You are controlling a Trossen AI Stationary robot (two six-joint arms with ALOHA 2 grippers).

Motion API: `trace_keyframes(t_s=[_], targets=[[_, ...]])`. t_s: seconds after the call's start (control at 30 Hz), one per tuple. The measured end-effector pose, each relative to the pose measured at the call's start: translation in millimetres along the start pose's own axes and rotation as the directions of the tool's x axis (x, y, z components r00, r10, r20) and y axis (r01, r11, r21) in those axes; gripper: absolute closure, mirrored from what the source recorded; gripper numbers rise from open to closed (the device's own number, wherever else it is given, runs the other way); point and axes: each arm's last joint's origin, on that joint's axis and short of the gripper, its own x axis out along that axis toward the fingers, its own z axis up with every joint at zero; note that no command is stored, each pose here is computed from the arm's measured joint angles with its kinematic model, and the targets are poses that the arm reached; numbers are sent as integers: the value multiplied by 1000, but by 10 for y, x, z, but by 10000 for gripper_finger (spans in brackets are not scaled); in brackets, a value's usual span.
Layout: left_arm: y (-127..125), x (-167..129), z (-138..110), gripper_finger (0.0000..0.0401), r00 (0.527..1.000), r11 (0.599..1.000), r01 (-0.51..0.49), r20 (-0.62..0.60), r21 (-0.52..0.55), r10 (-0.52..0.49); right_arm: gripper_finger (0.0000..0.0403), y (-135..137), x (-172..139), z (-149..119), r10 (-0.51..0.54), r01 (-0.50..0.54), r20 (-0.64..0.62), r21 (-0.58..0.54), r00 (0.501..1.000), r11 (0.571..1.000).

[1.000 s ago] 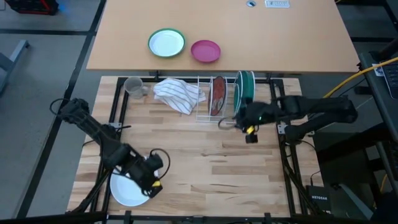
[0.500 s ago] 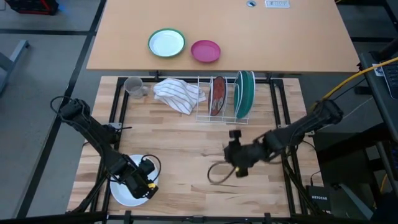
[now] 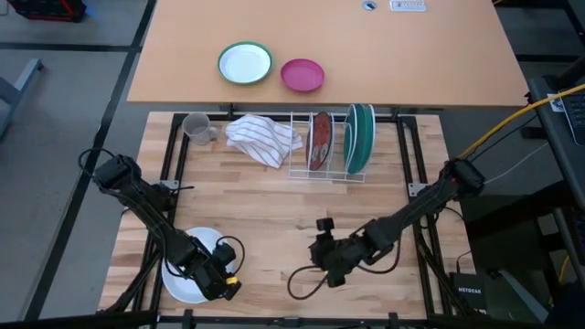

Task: Sort dishes
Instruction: Put the white plate in the dish rack

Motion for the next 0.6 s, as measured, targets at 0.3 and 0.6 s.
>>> trace_keyframes(t_s=[0.3,0.6], targets=[[25,56,-2,226,999,998,-35,-1,-46,35,248,46,139,-8,-11,11,6,1,1000,1000],[32,54,8,226,999,999,-45,-12,-18,45,249,79,211,114,-43,38,142,43,989,998]])
